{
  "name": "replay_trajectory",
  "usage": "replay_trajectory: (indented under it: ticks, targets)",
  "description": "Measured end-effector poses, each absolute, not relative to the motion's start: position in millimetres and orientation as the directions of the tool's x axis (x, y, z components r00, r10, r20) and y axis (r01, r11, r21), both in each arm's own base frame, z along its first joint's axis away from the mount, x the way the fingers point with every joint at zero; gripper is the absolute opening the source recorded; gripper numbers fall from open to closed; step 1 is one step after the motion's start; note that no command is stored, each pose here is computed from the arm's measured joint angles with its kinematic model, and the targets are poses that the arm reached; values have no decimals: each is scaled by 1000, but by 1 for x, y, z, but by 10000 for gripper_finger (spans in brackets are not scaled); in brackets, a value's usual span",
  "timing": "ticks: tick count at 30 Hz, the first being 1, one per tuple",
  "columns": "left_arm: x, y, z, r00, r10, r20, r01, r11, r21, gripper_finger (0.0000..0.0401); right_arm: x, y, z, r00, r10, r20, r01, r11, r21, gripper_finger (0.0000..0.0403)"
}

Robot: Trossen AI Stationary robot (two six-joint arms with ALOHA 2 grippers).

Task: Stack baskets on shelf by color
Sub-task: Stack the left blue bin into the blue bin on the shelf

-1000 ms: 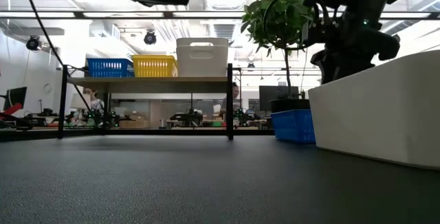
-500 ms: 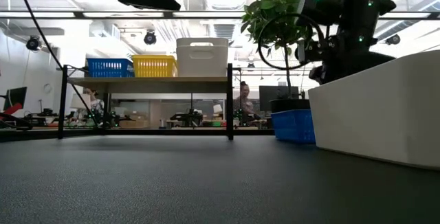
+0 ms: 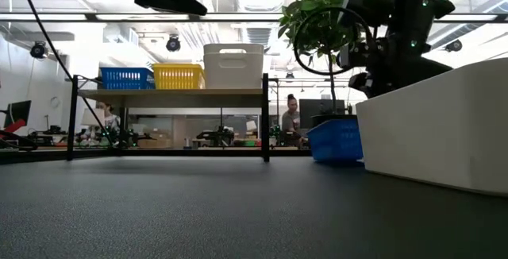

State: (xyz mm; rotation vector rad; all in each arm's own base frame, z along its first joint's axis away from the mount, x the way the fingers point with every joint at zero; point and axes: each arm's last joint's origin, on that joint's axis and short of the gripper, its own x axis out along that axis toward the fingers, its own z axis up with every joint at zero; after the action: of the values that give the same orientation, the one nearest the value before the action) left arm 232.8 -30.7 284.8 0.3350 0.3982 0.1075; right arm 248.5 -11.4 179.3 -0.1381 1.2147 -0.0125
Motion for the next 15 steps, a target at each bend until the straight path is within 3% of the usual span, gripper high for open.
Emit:
replay_trajectory:
  ticks: [10,15]
  targets:
    - [234,-31,285,920,167,-353,-40,940,338,0,276,-9,195,560,-18,-828,-131,985,-109,9]
    - [240,-32,281,918,166,-359,-38,941,337,0,305,2,197,560,12,-828,-198,973,-120,9]
